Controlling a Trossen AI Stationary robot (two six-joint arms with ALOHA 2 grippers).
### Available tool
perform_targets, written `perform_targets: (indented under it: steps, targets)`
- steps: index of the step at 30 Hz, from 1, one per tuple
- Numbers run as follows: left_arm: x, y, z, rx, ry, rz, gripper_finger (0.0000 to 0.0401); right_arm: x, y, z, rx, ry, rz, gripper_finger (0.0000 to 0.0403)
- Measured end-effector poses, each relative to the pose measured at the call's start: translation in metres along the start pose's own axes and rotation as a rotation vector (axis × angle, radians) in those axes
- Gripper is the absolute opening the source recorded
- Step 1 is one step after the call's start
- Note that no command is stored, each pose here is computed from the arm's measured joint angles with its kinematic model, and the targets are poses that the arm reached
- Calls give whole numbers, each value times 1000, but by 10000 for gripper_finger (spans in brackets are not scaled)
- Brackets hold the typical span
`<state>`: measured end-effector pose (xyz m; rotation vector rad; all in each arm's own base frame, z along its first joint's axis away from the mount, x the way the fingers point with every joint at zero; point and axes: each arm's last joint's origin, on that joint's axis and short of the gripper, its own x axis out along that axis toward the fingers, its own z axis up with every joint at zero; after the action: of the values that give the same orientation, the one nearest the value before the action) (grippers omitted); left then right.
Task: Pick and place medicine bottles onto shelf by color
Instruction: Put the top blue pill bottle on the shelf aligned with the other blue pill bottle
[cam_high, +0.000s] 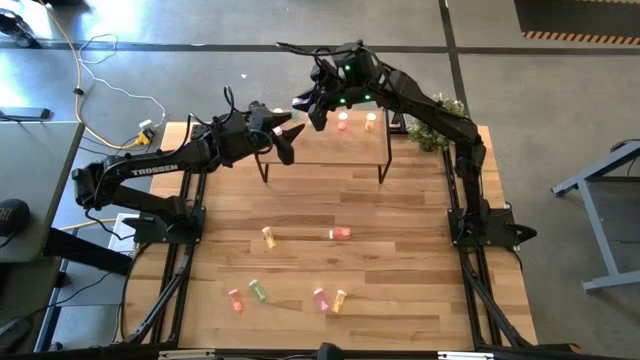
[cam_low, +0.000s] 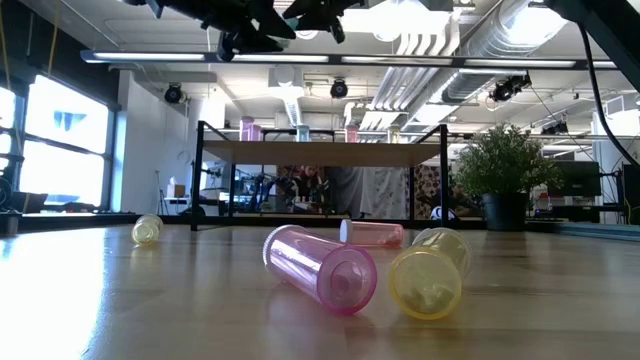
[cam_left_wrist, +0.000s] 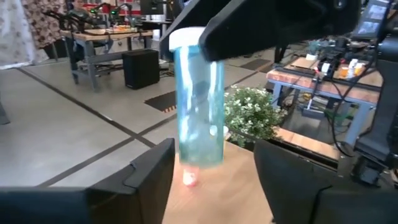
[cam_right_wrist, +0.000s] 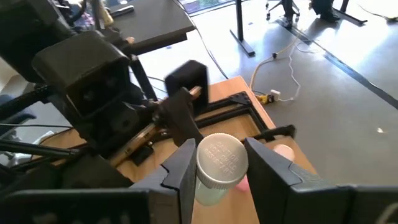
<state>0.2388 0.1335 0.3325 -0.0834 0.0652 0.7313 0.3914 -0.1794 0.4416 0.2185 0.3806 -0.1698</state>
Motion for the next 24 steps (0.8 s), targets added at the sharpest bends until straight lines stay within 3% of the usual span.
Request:
perform_targets:
  steps: [17, 24]
  targets:
    - [-11, 4, 10, -11, -44, 58, 225, -91, -18, 16, -46, 4, -139, 107]
    - [-11, 4, 10, -10, -42, 58, 225, -95, -20, 9, -41, 75, -147, 107]
